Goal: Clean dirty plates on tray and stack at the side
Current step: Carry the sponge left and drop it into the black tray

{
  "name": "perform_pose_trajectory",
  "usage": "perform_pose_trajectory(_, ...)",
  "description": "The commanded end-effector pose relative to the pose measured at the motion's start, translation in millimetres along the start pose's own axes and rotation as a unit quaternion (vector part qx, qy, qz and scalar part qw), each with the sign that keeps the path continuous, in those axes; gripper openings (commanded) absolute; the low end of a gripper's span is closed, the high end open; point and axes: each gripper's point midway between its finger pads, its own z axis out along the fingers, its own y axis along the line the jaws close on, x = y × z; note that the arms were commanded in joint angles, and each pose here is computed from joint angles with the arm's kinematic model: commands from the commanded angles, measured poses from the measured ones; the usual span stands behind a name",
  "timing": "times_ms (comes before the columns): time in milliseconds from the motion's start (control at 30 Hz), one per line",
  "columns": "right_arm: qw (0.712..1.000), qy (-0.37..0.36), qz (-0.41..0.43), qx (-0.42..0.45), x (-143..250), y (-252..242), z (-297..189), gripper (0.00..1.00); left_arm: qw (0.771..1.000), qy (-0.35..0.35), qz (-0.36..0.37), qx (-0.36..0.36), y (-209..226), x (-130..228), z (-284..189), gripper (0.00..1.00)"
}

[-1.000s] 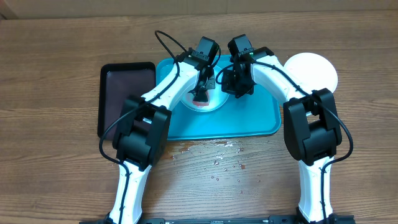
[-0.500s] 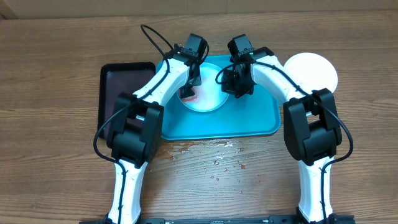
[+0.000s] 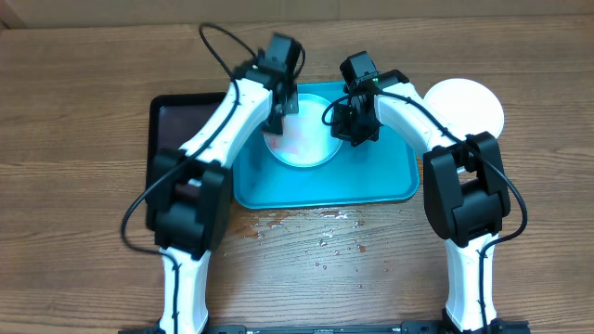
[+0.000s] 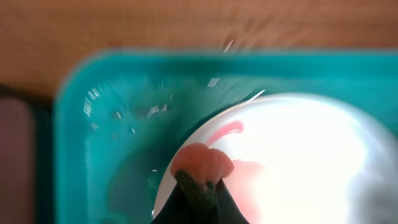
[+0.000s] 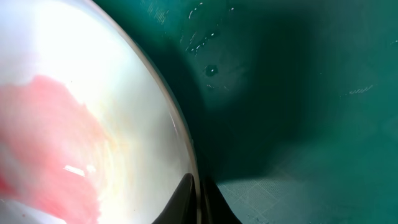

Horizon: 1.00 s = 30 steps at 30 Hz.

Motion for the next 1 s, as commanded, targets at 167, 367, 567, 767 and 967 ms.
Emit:
perform_pose_trajectory(167, 1.0, -0.003, 0.003, 0.03, -1.2, -15.5, 4.8, 0.04, 0.996, -0.092, 0.021, 0.004, 14.1, -45.3, -100.5, 0.04)
perform_pose_trajectory(367, 1.0, -0.002, -0.007, 0.03, -1.1, -15.6, 4.8, 0.04, 0.993, -0.061, 0.0, -0.097, 78.2, -34.5, -104.4, 0.04)
perform_pose_trajectory(567, 1.0, -0.003, -0.007, 0.029, -1.6, -15.2, 4.8, 0.04, 0.993, 0.015, -0.064, -0.101, 136.3, -10.8, -90.3, 0.04)
perform_pose_trajectory(767, 1.0, -0.004, -0.007, 0.029, -2.0, -14.9, 4.8, 0.04, 0.987, 0.068, -0.104, -0.101, 172.8, 22.5, -59.0, 0.04)
perform_pose_trajectory(967, 1.0, -0.004, -0.007, 0.029, -2.0, -14.9, 4.8, 0.04, 0.985, 0.09, -0.104, -0.107, 178.8, 58.3, -20.8, 0.04)
